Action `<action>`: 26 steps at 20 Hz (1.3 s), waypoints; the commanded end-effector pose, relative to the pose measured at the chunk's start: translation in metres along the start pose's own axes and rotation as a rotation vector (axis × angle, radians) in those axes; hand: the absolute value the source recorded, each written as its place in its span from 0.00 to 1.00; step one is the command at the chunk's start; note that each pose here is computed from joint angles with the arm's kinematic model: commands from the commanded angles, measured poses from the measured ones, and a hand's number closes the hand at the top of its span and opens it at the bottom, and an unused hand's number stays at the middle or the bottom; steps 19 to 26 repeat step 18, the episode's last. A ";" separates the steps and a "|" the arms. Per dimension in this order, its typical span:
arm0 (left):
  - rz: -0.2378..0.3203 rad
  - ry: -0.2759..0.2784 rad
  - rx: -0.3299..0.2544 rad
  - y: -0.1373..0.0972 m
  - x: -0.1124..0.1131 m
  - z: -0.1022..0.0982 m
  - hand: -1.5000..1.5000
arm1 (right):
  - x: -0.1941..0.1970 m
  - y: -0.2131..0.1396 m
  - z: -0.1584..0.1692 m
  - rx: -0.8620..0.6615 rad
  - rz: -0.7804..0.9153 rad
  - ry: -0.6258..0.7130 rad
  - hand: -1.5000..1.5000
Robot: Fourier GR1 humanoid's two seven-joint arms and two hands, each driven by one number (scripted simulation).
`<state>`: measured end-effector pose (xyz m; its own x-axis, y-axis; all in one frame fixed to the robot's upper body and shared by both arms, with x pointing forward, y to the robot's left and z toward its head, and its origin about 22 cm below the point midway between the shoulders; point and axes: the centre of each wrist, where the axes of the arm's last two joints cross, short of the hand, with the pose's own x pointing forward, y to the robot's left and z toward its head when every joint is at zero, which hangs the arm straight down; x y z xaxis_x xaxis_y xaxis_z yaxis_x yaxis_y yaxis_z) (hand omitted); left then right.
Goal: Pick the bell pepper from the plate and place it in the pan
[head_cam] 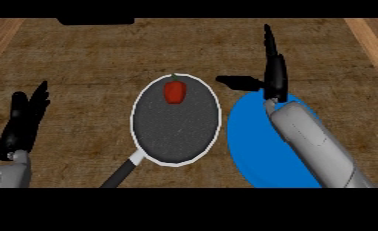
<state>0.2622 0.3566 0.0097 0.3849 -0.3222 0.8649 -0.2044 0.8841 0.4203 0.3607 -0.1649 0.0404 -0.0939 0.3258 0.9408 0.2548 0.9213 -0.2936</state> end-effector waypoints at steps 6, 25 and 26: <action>-0.002 -0.006 0.001 -0.001 -0.009 0.001 0.50 | -0.003 -0.132 0.038 0.075 0.009 -0.006 0.00; 0.012 -0.015 -0.017 -0.010 0.011 0.008 0.50 | -0.031 -0.267 0.085 0.077 0.024 -0.025 0.00; 0.012 -0.015 -0.017 -0.010 0.011 0.008 0.50 | -0.031 -0.267 0.085 0.077 0.024 -0.025 0.00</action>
